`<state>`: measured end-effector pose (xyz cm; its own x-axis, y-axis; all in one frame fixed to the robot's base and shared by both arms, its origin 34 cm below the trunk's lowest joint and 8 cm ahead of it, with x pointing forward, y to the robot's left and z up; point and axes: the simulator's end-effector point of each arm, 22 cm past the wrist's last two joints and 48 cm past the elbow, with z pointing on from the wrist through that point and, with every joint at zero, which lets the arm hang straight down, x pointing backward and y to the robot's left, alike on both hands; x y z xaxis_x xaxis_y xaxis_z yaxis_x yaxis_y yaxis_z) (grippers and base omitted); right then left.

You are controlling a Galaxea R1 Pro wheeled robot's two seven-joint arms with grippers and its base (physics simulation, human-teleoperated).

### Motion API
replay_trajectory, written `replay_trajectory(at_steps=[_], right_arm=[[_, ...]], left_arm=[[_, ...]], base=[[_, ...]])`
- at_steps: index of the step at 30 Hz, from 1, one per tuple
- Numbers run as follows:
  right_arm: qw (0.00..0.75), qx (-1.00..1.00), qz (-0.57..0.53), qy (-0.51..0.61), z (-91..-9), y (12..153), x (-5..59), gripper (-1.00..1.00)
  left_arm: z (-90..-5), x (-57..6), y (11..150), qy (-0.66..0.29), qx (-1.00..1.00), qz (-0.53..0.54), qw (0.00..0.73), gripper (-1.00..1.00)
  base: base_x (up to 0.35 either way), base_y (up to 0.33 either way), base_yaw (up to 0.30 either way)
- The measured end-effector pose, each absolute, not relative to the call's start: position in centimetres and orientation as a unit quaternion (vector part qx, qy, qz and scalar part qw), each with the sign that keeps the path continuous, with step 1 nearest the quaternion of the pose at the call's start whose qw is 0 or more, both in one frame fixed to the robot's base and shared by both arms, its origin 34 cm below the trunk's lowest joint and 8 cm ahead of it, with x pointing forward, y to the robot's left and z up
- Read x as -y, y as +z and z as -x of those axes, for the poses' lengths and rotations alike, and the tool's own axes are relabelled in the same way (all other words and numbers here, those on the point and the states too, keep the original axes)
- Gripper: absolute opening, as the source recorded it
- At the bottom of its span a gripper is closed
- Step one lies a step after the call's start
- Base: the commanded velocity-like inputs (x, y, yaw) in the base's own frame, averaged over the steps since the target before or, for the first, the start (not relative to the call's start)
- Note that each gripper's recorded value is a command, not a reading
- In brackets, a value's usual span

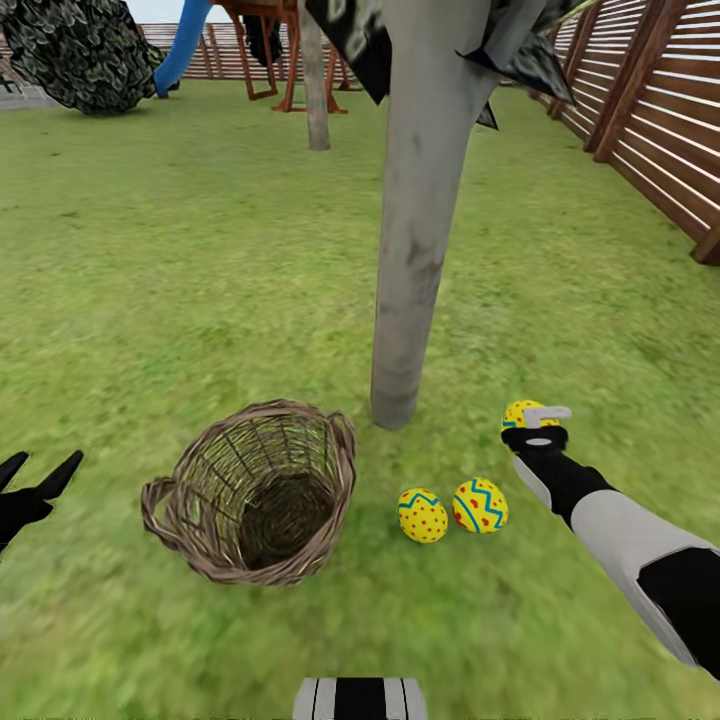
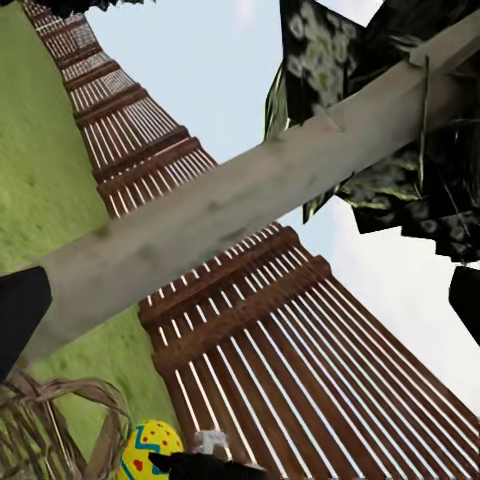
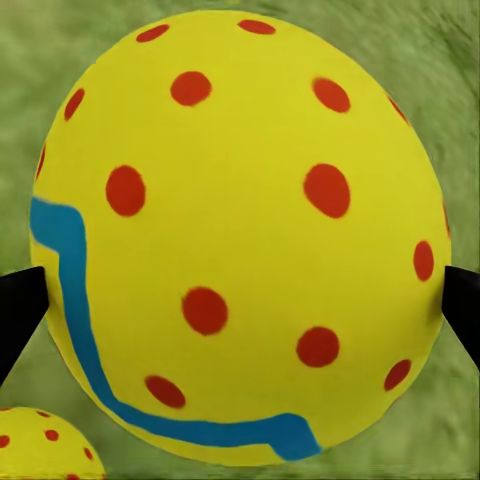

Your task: Take the three Easter eggs out of the wicker basket on the lawn in the garden, then place them on the lawn next to a single tree (choose any tree) so that all three eggs are next to the same tree and none are left in the basket.

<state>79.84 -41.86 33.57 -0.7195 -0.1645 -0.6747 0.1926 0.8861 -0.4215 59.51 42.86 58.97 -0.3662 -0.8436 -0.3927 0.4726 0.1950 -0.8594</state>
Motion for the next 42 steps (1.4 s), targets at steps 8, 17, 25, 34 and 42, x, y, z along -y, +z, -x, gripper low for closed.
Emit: replay_trajectory(at_steps=[8, 17, 25, 34, 42], right_arm=[[0.328, -0.910, -0.019, -0.253, -77.1, 29.6, 43.6, -1.00], [0.334, -0.910, -0.008, -0.245, -78.0, 28.2, 42.4, -1.00], [0.322, -0.903, -0.022, -0.283, -77.1, 27.0, 44.1, -1.00], [0.258, -0.919, -0.012, -0.298, -74.2, 23.3, 45.2, -1.00], [0.239, -0.923, -0.007, -0.300, -72.9, 20.9, 45.5, -1.00]], left_arm=[[-59.2, -45.1, 56.1, -0.600, -0.557, 0.209, 0.535, 1.00], [-59.4, -45.1, 54.1, -0.597, -0.566, 0.221, 0.524, 1.00], [-59.5, -45.1, 52.3, -0.593, -0.575, 0.231, 0.515, 1.00], [-59.6, -45.1, 50.4, -0.589, -0.584, 0.242, 0.504, 1.00], [-59.6, -45.1, 48.6, -0.585, -0.592, 0.252, 0.494, 1.00]], base=[[0.000, 0.000, 0.000], [0.000, 0.000, 0.000], [0.000, 0.000, 0.000], [0.000, 0.000, 0.000], [0.000, 0.000, 0.000]])
